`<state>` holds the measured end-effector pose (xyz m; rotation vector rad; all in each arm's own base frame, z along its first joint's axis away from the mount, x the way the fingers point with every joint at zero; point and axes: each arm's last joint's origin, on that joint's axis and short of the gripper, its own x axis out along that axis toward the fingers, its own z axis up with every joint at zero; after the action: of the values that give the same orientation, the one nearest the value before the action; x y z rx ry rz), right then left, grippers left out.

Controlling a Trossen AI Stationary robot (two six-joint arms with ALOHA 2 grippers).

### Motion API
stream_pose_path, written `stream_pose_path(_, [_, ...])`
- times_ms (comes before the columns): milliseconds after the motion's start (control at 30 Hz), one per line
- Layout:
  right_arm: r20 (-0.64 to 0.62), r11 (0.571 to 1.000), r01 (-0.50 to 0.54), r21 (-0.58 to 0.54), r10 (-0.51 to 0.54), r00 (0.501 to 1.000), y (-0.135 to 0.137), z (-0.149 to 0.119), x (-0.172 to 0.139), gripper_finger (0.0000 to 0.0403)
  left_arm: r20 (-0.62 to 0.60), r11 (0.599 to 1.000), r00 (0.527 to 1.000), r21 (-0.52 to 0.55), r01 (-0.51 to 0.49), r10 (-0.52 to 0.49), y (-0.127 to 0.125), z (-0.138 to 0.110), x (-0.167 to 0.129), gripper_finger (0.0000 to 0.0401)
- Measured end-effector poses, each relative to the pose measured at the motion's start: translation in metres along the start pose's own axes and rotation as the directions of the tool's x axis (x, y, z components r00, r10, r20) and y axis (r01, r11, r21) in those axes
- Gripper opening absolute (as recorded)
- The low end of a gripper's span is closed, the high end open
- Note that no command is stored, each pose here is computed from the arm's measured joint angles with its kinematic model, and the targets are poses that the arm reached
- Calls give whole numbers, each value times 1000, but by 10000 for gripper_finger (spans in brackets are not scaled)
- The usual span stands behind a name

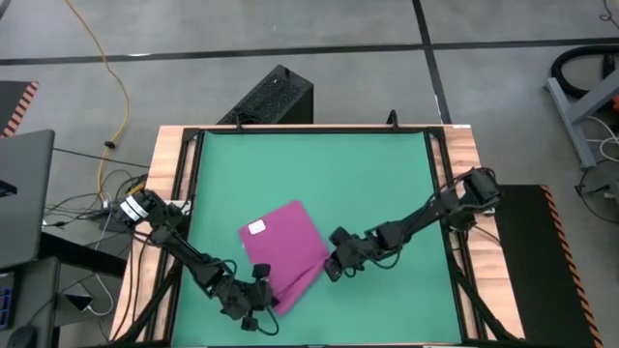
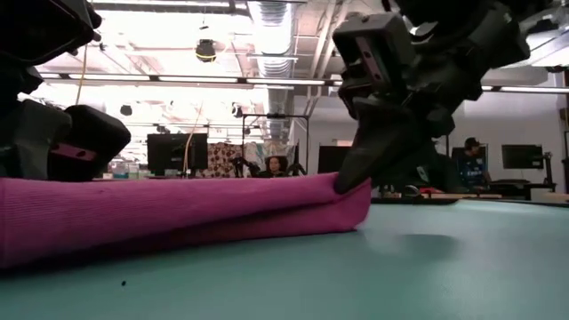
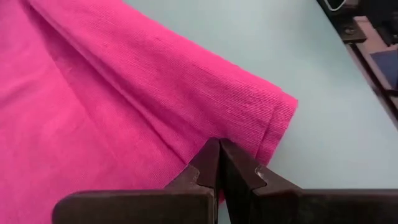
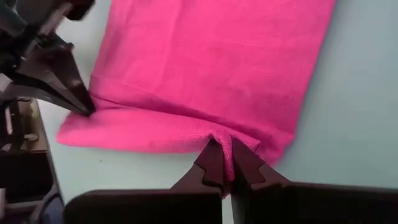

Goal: Roll towel
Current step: Roll the pink towel

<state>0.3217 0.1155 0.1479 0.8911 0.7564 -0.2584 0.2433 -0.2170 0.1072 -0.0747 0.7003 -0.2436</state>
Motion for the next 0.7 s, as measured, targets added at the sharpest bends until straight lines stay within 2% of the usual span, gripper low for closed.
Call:
stream_pose_path(333, [-32, 1000, 2, 9, -2, 999, -7, 8, 6, 15, -15, 1000, 999, -8, 30, -31, 3, 2, 1, 0])
stream_pose_path(533, [-47, 1000, 22, 1, -22, 999, -13, 4, 17, 15, 29, 997, 997, -26, 66, -66, -6, 16, -21, 0])
stream_pose_path(700, [-41, 1000, 15, 0, -15, 999, -13, 5, 18, 15, 126, 999, 992, -49, -21, 27, -14, 27, -48, 0])
